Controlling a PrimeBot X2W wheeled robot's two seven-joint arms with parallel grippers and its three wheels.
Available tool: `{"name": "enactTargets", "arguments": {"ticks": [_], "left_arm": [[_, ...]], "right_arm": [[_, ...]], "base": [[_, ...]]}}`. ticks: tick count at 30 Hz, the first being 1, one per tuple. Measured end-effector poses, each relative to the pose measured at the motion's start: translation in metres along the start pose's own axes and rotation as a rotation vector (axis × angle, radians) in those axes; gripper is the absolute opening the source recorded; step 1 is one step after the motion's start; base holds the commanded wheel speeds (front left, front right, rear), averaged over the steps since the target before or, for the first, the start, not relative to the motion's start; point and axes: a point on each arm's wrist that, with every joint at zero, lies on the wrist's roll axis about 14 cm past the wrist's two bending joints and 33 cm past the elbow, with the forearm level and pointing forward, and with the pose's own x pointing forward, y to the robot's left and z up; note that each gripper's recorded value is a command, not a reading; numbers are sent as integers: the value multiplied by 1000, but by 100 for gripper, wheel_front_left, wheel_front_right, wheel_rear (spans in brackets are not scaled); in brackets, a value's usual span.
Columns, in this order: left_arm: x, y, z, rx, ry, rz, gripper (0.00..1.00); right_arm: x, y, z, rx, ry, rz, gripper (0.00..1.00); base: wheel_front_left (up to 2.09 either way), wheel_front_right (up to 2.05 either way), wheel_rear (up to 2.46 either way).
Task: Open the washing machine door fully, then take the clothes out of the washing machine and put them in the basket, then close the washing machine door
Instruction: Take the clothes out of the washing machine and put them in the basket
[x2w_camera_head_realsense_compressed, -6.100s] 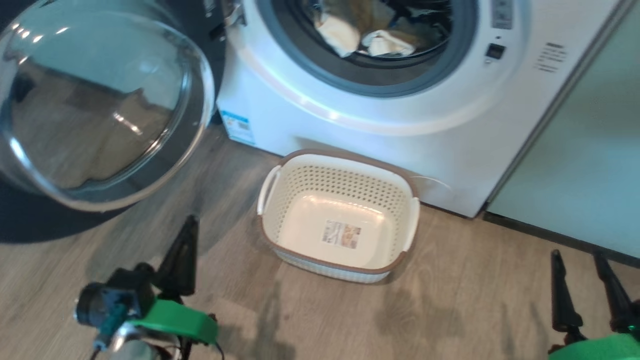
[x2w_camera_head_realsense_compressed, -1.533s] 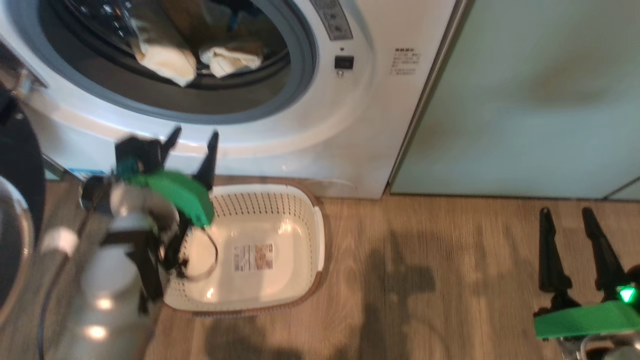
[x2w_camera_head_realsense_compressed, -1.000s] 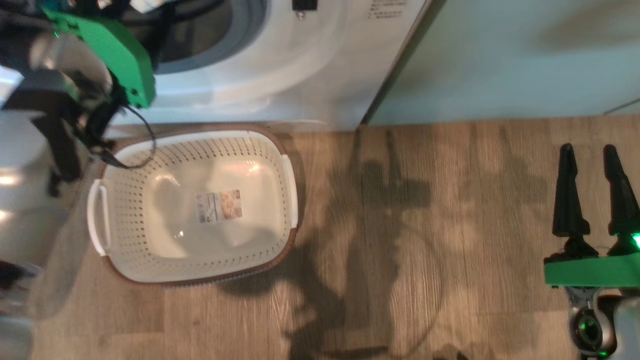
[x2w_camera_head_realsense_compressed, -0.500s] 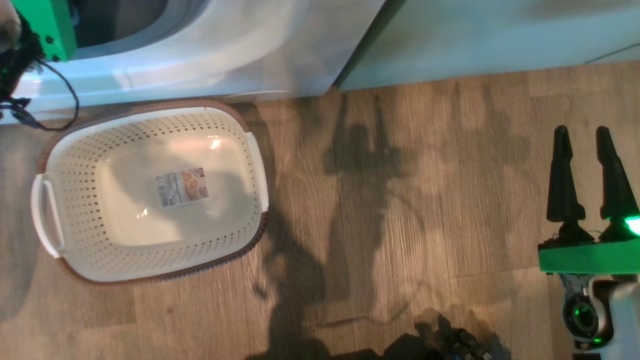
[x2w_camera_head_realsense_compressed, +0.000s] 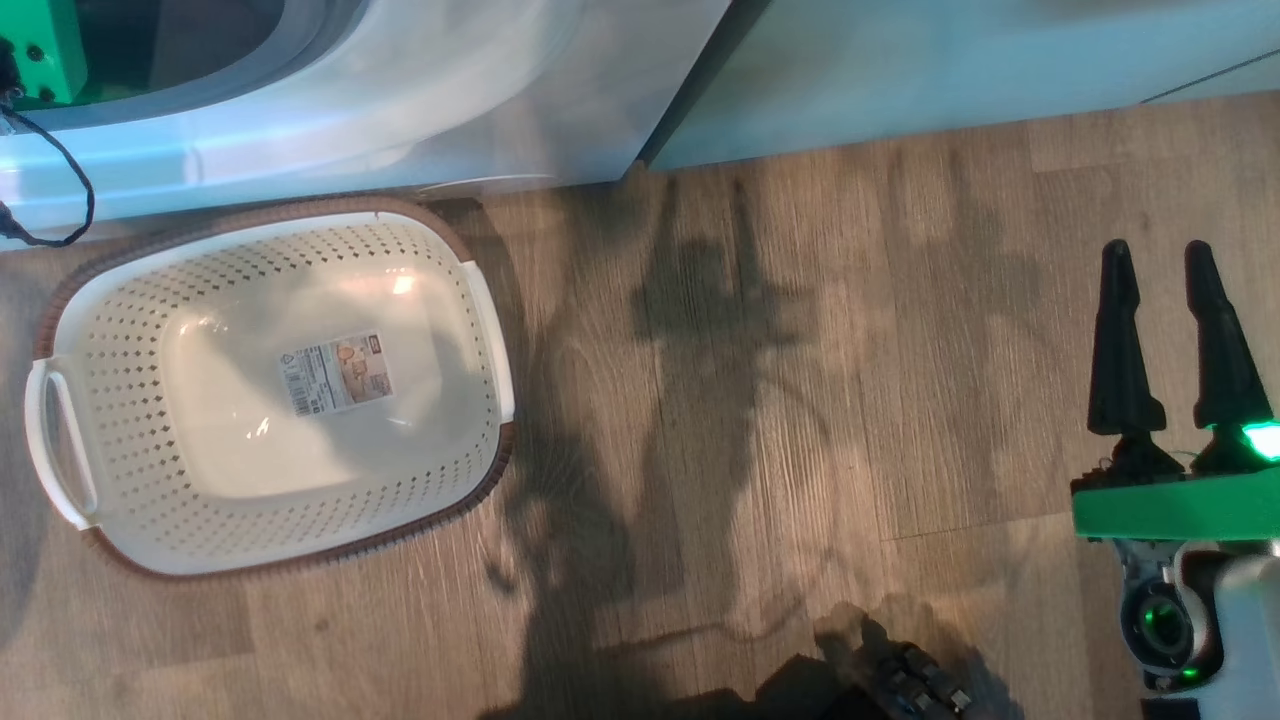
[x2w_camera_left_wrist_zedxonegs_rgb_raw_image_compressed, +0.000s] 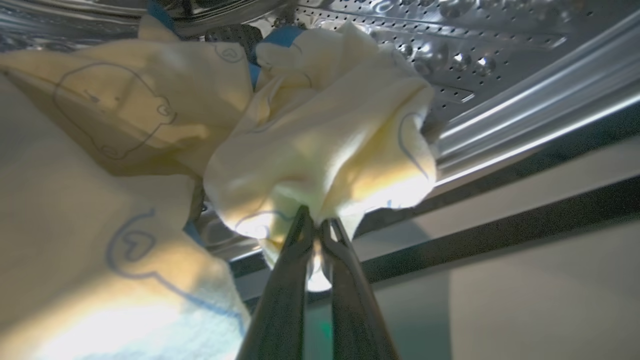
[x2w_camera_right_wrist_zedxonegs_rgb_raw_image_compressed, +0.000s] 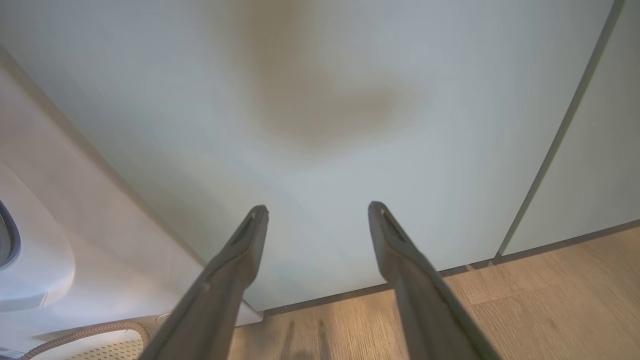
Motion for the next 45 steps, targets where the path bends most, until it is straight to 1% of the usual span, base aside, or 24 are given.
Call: {"name": "enactTargets", "arguments": {"ticks": [4, 7, 13, 18, 21, 24, 27, 30, 31, 33, 39, 45], "left_arm": [[1, -2, 1, 21, -3, -3, 0], [-1, 2, 7, 34, -37, 8, 0], [-12, 11, 40, 51, -222, 60, 0], [-32, 15, 69, 25, -418, 113, 0], [-46, 12, 72, 14, -495, 130, 0], [-60, 13, 70, -32, -545, 165, 0], [-79, 15, 75, -64, -602, 208, 0], [-111, 9, 100, -72, -738, 233, 0], [-135, 3, 113, -77, -829, 250, 0], [-155, -6, 114, -80, -887, 257, 0], [-195, -24, 85, -114, -930, 289, 0], [-238, -39, 88, -102, -1023, 310, 0]], "right_arm": [[0, 0, 0, 0, -1, 0, 100], [1, 0, -1, 2, 1, 1, 100], [5, 2, -1, 9, -5, 6, 100], [8, 9, 0, 12, -12, 27, 100], [10, 13, 3, 5, -23, 39, 100], [11, 16, 7, -2, -34, 49, 100], [12, 20, 10, -2, -46, 61, 100], [14, 24, 13, -8, -54, 71, 100], [14, 25, 16, -13, -62, 76, 100], [14, 25, 20, -18, -74, 77, 100], [13, 28, 29, -31, -98, 85, 100], [8, 31, 33, -47, -105, 93, 100]], "base": [[0, 0, 0], [0, 0, 0], [0, 0, 0], [0, 0, 0], [0, 0, 0], [0, 0, 0], [0, 0, 0], [0, 0, 0], [0, 0, 0], [0, 0, 0], [0, 0, 0], [0, 0, 0]]}}
